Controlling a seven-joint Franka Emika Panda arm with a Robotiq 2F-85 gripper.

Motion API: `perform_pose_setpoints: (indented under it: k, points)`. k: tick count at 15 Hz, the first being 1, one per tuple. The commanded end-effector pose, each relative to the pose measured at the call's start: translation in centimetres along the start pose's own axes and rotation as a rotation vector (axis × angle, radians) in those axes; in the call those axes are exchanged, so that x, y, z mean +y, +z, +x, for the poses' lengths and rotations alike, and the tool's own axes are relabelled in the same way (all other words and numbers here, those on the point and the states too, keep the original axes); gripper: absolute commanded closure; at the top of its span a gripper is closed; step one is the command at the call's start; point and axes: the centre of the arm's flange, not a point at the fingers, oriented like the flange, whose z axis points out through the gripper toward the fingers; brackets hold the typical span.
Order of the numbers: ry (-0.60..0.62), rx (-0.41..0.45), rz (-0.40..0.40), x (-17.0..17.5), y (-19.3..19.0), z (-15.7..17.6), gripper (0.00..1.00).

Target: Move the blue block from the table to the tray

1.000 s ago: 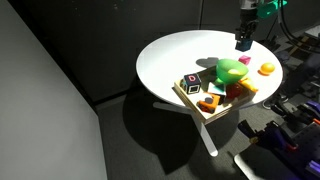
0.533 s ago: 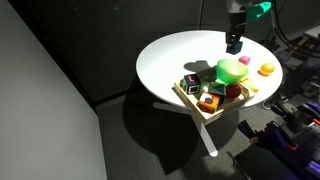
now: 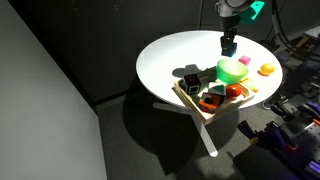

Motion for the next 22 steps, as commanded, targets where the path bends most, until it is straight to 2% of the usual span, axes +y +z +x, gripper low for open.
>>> perform_pose_setpoints:
  k: [1,9,22]
  points:
    - [-0.069,-0.001,-0.044,-3.2,-1.4,-1.2,0.7]
    - [-0.229,0.012,-0.068,-9.9,-2.4,-1.2,0.7]
    - [-0.343,-0.005,-0.041,-15.9,-1.9,-0.5,0.7]
